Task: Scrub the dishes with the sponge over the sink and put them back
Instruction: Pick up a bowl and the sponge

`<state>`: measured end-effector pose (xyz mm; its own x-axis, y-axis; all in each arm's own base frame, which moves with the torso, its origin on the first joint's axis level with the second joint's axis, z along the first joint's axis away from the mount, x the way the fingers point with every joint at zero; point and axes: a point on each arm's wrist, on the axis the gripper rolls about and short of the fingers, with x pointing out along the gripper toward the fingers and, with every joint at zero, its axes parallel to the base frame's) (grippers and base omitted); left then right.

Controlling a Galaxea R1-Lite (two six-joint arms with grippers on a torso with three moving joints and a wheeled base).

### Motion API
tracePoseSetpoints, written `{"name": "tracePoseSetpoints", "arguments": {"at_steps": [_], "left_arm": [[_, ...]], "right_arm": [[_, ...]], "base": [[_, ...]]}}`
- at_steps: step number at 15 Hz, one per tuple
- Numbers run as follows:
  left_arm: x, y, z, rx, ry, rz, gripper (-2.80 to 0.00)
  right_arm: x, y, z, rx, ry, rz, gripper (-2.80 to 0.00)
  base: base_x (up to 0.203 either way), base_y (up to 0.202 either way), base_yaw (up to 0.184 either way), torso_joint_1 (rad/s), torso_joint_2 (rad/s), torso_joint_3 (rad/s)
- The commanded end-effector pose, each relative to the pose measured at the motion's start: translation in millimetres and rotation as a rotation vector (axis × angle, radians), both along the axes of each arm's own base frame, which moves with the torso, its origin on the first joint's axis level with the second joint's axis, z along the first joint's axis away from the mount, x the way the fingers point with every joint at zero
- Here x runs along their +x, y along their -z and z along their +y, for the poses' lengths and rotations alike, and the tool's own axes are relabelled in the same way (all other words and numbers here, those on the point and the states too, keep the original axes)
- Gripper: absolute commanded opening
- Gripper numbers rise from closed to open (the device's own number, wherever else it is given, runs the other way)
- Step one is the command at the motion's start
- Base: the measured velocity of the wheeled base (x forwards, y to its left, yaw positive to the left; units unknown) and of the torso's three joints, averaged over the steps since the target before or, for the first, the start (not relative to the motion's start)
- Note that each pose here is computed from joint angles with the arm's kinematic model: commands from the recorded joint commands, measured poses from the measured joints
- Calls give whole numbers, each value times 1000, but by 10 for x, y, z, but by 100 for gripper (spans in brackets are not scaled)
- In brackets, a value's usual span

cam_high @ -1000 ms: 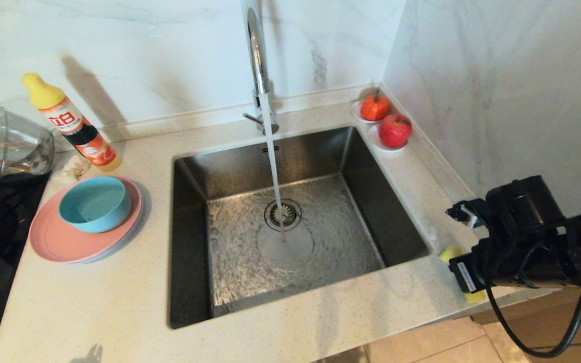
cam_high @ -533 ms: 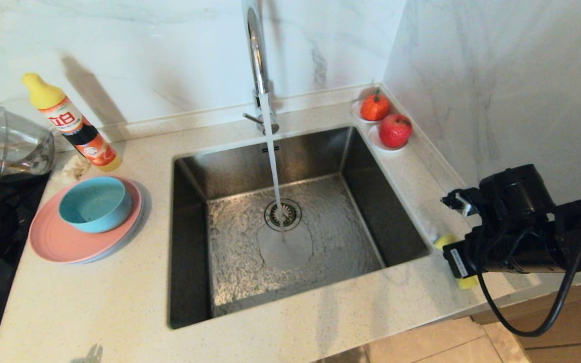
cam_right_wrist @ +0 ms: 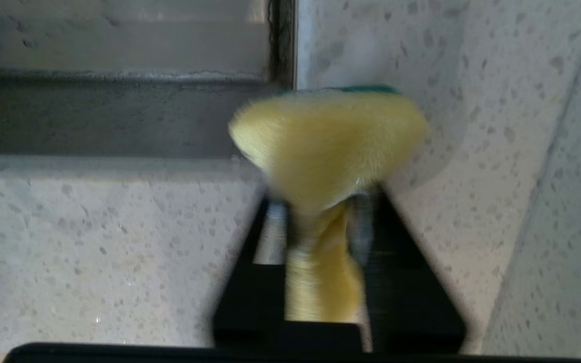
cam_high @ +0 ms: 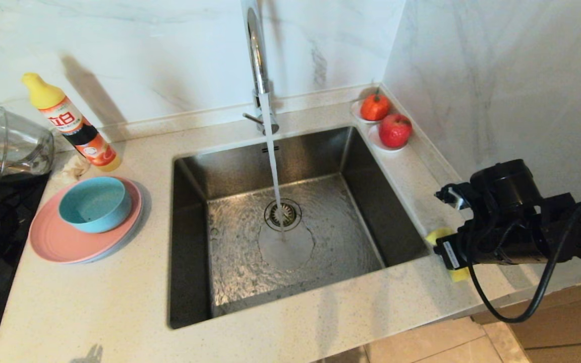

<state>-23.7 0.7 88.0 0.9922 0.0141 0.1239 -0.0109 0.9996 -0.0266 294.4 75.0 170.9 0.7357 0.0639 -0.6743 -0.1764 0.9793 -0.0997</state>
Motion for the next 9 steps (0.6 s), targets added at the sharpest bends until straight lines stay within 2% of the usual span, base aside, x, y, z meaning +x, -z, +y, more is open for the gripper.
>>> {"name": "tracePoseSetpoints", "arguments": {"at_steps": [1, 9], "left_arm": [[34, 110, 0, 0, 0, 40, -280], [34, 110, 0, 0, 0, 40, -280]], "right_arm": [[15, 2, 6, -1, -1, 0, 0], [-22, -65, -20, -3, 3, -16, 0]], "base": [[0, 0, 0, 0, 0, 0], [0, 0, 0, 0, 0, 0]]}}
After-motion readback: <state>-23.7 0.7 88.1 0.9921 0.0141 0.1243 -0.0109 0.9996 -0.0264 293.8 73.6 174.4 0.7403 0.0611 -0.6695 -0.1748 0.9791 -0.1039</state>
